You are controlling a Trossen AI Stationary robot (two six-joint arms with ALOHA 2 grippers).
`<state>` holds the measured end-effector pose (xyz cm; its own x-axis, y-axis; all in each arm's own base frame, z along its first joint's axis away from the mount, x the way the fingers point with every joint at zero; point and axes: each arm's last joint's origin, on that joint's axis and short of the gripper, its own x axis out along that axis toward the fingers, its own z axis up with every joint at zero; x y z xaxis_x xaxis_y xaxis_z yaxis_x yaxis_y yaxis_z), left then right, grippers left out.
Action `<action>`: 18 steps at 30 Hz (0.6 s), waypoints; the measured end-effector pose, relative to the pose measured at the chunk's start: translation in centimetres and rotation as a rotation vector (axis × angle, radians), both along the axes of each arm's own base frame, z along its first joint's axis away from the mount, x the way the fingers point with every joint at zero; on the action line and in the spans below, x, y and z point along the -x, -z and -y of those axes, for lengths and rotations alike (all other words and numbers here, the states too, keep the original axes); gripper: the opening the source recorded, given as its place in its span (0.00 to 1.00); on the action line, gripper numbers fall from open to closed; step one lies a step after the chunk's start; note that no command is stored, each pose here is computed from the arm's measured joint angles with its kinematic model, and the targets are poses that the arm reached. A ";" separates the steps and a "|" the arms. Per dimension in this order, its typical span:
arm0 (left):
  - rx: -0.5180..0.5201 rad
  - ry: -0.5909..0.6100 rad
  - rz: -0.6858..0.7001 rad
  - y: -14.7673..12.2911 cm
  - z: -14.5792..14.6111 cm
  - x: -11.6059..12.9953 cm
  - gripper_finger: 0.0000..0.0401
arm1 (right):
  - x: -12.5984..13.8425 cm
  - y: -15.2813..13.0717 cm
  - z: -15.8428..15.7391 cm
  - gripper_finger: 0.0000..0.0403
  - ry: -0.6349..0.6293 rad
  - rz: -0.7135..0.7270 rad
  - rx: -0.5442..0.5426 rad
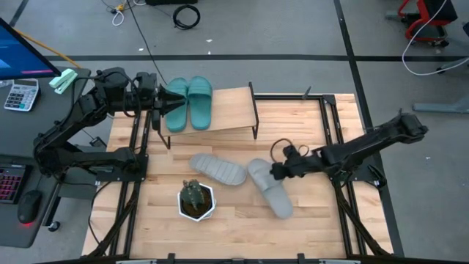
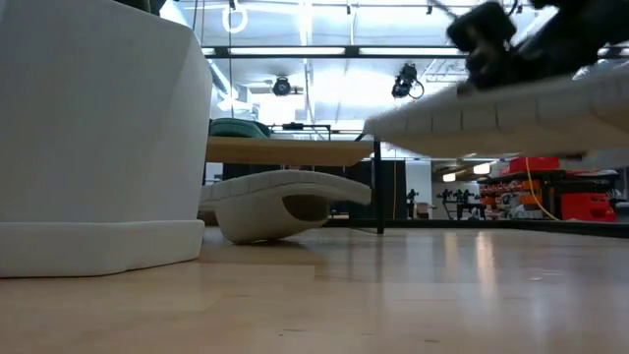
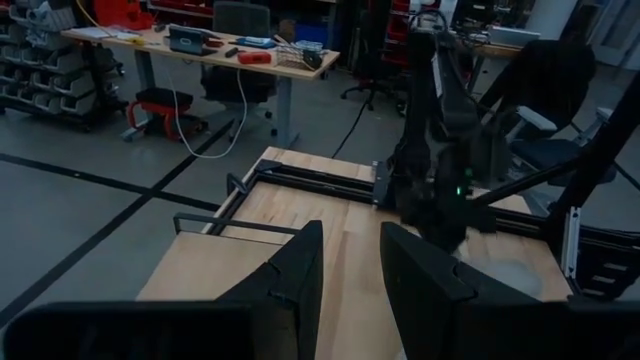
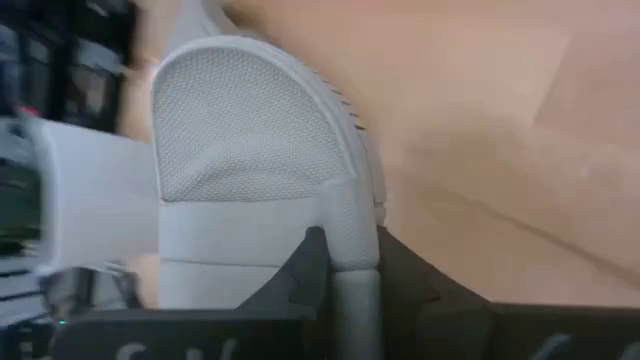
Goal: Pick and place slides into the shelf
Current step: Put the right gray slipper on the shelf
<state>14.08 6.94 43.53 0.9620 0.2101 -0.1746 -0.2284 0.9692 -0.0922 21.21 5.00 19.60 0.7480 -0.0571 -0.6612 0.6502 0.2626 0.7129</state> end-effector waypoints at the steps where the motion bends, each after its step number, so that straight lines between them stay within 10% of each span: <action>1: 0.000 0.000 0.000 0.0 0.0 0.0 0.27 | 0.5 -0.7 0.2 0.12 0.011 0.010 0.015; 18: 0.246 0.160 0.027 0.2 0.3 -0.5 0.27 | 3.0 -18.8 4.5 0.12 -0.158 0.096 0.774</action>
<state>14.60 6.62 43.36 0.9845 0.0103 -0.1753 -0.0692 0.9403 -0.3332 18.19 0.51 38.39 0.8373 -0.3621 -0.4097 0.5088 0.7903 0.3413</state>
